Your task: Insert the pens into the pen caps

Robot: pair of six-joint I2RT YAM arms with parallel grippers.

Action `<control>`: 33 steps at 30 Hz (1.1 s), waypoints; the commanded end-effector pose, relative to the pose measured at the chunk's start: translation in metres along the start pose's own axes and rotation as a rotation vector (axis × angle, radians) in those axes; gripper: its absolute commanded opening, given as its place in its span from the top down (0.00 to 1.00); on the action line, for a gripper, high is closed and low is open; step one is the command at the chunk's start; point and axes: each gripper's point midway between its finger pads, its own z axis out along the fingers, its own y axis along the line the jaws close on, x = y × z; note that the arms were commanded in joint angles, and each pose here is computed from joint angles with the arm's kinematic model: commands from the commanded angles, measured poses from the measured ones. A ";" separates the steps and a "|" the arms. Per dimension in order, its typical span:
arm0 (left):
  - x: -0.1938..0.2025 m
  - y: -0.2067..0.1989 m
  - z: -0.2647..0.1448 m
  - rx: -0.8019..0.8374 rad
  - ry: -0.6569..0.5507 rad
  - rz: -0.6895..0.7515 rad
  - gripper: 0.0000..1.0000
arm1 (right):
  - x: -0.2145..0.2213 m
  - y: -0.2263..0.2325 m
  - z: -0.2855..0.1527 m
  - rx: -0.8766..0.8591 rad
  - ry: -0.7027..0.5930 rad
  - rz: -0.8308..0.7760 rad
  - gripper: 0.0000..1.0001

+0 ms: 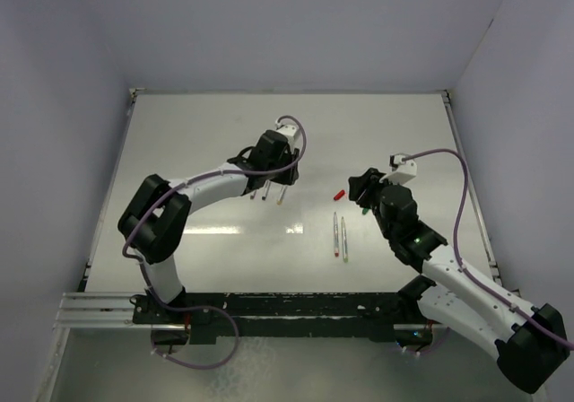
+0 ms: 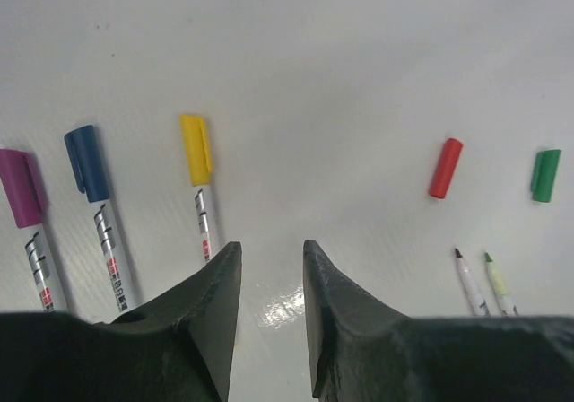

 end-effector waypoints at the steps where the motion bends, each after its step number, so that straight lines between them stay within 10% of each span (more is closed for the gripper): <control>1: -0.031 -0.043 -0.024 0.118 -0.099 0.039 0.63 | -0.010 -0.009 -0.002 0.074 -0.021 0.013 0.50; 16: 0.075 -0.137 -0.016 0.288 0.129 0.238 0.52 | -0.011 -0.052 -0.022 0.268 -0.060 0.076 0.50; 33: 0.101 -0.161 0.000 0.282 0.192 0.301 0.48 | -0.019 -0.055 -0.034 0.249 -0.103 0.108 0.50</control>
